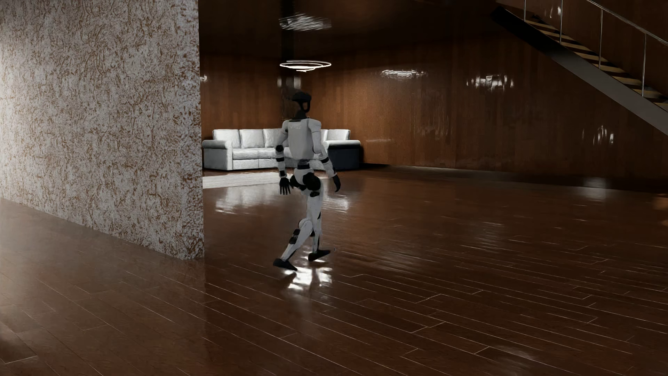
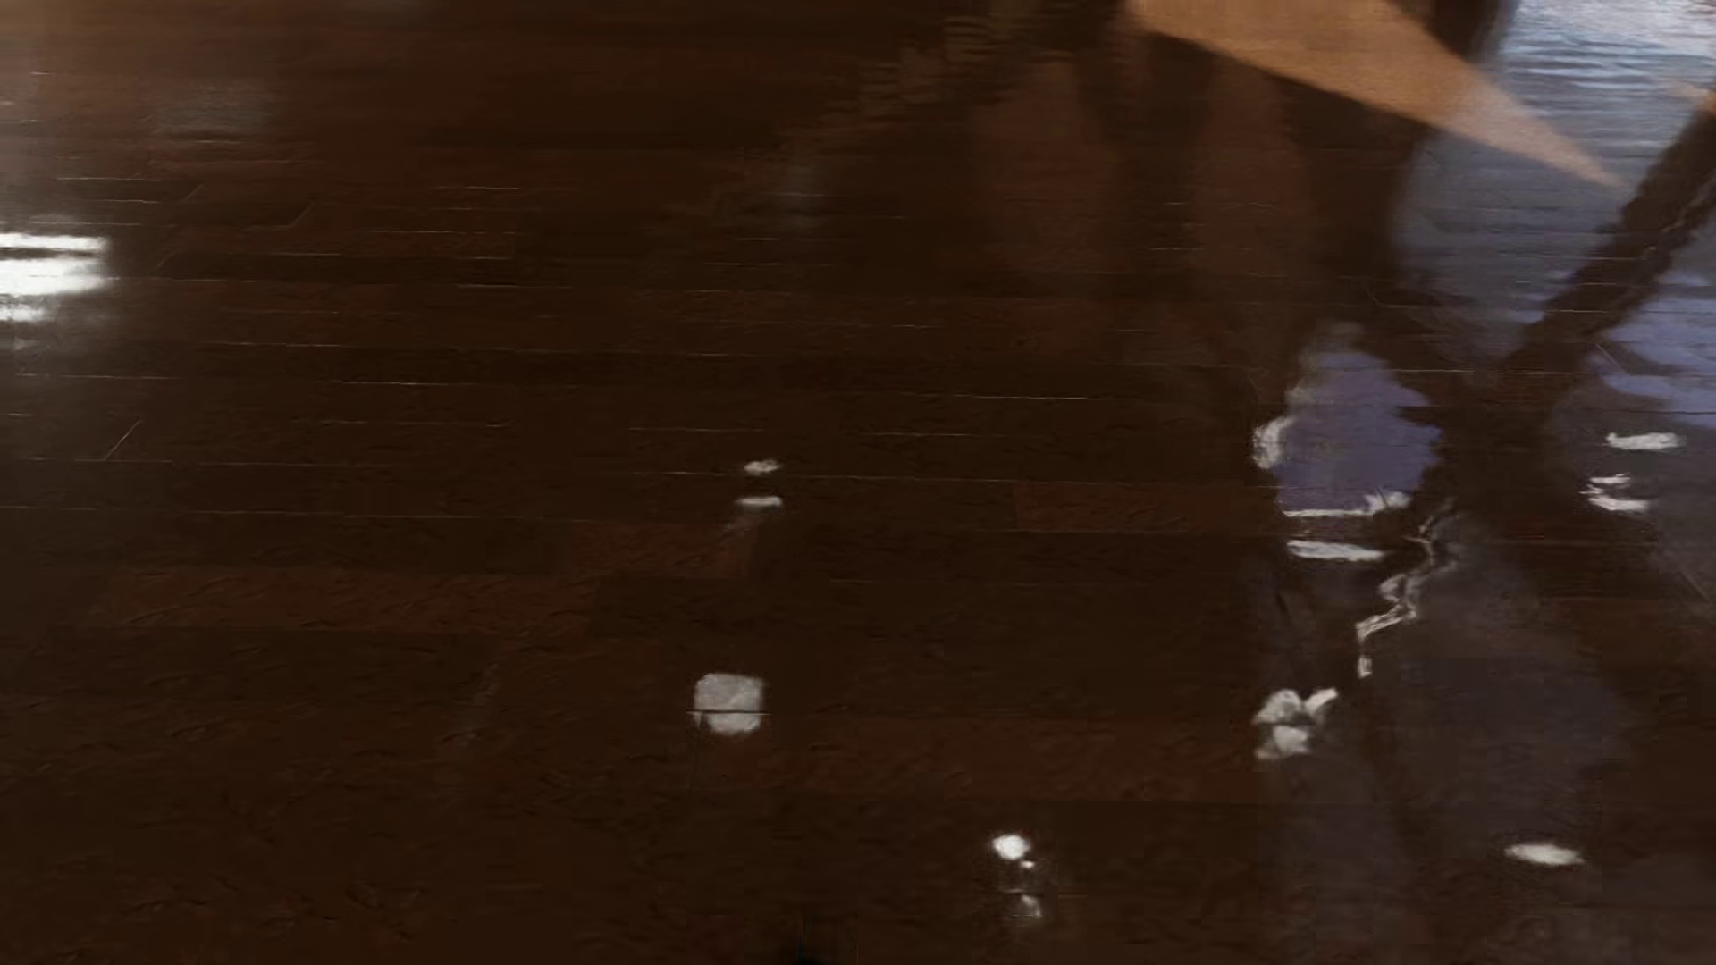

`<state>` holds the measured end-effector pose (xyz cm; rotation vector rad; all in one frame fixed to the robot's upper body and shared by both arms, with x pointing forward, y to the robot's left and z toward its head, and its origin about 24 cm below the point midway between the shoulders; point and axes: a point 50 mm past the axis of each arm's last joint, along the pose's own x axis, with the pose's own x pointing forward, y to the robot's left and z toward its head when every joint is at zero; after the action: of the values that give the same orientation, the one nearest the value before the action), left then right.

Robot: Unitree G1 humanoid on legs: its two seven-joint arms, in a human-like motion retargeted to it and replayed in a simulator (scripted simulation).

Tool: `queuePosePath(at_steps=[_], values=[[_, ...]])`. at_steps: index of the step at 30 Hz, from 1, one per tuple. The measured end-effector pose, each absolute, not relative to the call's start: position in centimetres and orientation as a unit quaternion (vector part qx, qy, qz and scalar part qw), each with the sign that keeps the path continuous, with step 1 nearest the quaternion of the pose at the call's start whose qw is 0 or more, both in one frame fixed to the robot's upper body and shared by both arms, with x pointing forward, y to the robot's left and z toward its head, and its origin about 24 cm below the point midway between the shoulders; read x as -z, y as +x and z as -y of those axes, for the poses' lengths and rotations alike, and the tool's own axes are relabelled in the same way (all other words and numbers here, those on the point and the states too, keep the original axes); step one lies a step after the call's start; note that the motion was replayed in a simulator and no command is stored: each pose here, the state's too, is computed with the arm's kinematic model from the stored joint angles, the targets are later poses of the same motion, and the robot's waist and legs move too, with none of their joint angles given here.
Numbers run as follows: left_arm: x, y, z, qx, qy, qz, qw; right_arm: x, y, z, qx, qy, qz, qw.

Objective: Avoid the corner

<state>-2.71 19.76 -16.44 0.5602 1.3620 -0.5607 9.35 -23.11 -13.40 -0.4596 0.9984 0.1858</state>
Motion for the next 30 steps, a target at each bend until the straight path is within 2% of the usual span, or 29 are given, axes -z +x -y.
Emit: queuePosePath(at_steps=[2,3,4,6,7,9,11,13,15,17,18,21,24,27,28,30], values=[[16.3,-3.9,-20.5,0.243,0.252,-0.629,0.694,14.1,7.4,23.6,-0.063,-0.199,-0.507,0.836],[16.3,-4.6,-20.9,0.245,0.256,-0.638,0.683,14.8,5.4,23.3,-0.064,-0.192,-0.536,0.819],[16.3,-4.0,-21.1,0.237,0.257,-0.635,0.689,15.1,4.2,23.3,-0.065,-0.189,-0.554,0.808],[16.2,-1.7,-21.3,0.215,0.252,-0.612,0.718,15.7,2.5,23.0,-0.082,-0.194,-0.579,0.787],[16.1,-0.1,-20.9,0.225,0.258,-0.589,0.732,15.8,1.7,22.9,-0.094,-0.199,-0.588,0.778],[15.6,3.2,-20.6,0.209,0.255,-0.547,0.769,15.4,-0.2,24.1,-0.074,-0.198,-0.607,0.766],[14.7,6.6,-21.4,0.181,0.256,-0.506,0.803,15.4,-2.3,24.1,-0.073,-0.193,-0.628,0.75],[13.8,8.4,-22.1,0.169,0.264,-0.479,0.82,15.2,-4.4,24.0,-0.07,-0.184,-0.647,0.737],[13.8,9.4,-21.8,0.144,0.243,-0.473,0.834,15.5,-4.1,24.0,-0.086,-0.196,-0.651,0.728],[14.2,9.8,-19.1,0.191,0.243,-0.462,0.831,15.4,-1.9,25.6,-0.081,-0.224,-0.637,0.733],[14.2,9.5,-18.4,0.201,0.237,-0.458,0.833,15.2,-0.8,26.2,-0.062,-0.222,-0.625,0.746],[15.4,5.3,-17.3,0.239,0.233,-0.504,0.796,14.8,1.4,25.7,-0.066,-0.22,-0.588,0.775],[16.1,0.4,-18.7,0.236,0.232,-0.569,0.753,14.5,3.7,24.4,-0.074,-0.211,-0.547,0.806],[16.1,-4.7,-20.2,0.257,0.249,-0.628,0.691,13.7,7.2,23.8,-0.092,-0.225,-0.5,0.832],[15.9,-6.1,-20.7,0.248,0.246,-0.646,0.679,13.3,8.7,23.8,-0.095,-0.232,-0.479,0.841],[15.8,-8.0,-21.5,0.267,0.265,-0.669,0.641,13.0,9.5,24.2,-0.086,-0.234,-0.472,0.846]])
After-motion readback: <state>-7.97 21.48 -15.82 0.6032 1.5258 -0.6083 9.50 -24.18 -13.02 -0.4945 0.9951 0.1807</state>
